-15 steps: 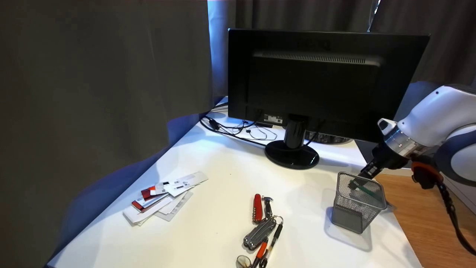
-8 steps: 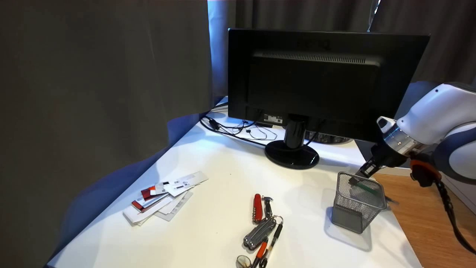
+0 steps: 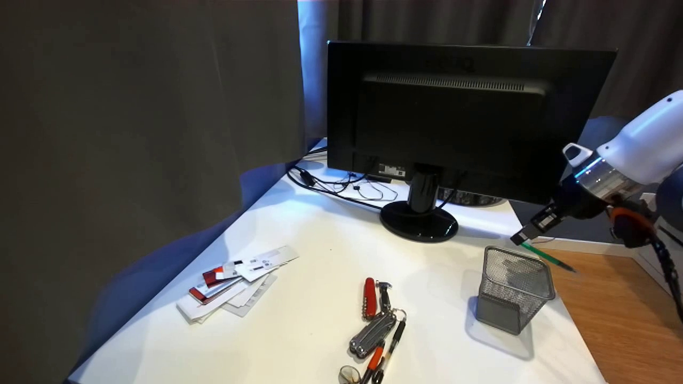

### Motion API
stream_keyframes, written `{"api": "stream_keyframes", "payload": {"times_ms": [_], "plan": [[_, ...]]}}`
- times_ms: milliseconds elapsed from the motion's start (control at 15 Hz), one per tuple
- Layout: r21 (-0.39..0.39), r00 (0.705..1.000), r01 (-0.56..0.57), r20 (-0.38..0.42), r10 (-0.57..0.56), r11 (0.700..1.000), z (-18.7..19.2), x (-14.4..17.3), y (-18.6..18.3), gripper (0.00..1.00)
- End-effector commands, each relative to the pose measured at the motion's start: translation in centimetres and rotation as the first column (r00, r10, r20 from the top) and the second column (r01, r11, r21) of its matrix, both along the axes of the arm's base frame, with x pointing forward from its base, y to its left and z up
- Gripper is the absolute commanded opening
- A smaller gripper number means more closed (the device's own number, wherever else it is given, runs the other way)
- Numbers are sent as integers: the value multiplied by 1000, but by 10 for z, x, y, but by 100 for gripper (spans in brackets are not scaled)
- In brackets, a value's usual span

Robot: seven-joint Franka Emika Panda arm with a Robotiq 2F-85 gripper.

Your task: Take the pen out of the drawer and put it into the basket

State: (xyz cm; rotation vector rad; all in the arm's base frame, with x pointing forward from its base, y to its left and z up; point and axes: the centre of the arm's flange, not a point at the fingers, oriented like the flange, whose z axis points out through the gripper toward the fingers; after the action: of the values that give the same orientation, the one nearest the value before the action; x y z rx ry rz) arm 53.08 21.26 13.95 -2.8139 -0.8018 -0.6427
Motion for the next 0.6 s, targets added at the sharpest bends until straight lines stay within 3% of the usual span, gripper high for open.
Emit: {"api": "stream_keyframes", "payload": {"times_ms": [0, 333, 533], "plan": [[74, 998, -53, 22, 51, 996, 42, -34, -11, 3], [188, 989, -133, 83, 119, 973, 80, -61, 4, 3], [269, 977, -193, 143, 159, 944, 95, -74, 17, 3]]}}
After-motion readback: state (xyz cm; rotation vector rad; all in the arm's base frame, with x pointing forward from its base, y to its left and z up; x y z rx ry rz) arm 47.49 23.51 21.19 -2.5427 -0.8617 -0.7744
